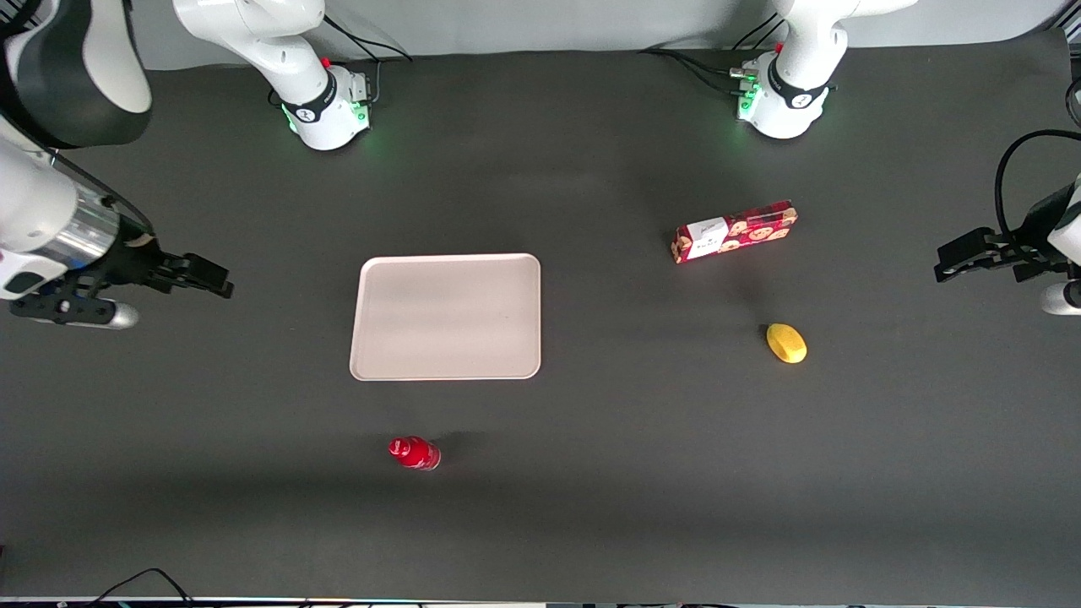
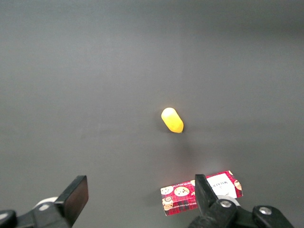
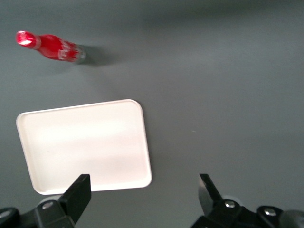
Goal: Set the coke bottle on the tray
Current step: 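Lower the open right gripper over the red Coca-Cola bottle beside the tray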
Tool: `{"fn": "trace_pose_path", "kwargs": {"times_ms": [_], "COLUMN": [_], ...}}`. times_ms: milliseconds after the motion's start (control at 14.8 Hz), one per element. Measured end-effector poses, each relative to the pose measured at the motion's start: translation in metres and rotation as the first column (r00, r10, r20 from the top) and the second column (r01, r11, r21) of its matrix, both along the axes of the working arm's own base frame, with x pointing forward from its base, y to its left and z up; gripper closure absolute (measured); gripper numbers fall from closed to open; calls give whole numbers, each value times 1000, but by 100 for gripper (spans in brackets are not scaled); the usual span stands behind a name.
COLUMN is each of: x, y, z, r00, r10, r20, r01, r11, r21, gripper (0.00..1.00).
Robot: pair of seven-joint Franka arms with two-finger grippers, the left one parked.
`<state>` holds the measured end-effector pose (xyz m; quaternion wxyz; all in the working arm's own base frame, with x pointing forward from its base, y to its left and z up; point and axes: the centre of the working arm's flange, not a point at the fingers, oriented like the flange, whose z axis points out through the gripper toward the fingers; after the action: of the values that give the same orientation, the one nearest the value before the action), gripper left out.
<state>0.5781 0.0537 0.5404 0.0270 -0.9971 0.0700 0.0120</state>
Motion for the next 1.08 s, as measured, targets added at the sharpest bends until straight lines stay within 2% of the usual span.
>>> {"fn": "trace_pose_path", "kwargs": {"times_ms": [269,472,741,1078], "x": [40,60,81,92], "y": [46,71,110,142], "z": [-13,-42,-61,-86], "r00": [999,994,994,988], "r10": [50,112,113,150], "r20": [15,-7,-5,30], "r01": [-50,-112,-113,-149], "r11": [999,993,993,989], "r21": [-1,-44,-31,-23], "gripper": [0,0,0,0]}}
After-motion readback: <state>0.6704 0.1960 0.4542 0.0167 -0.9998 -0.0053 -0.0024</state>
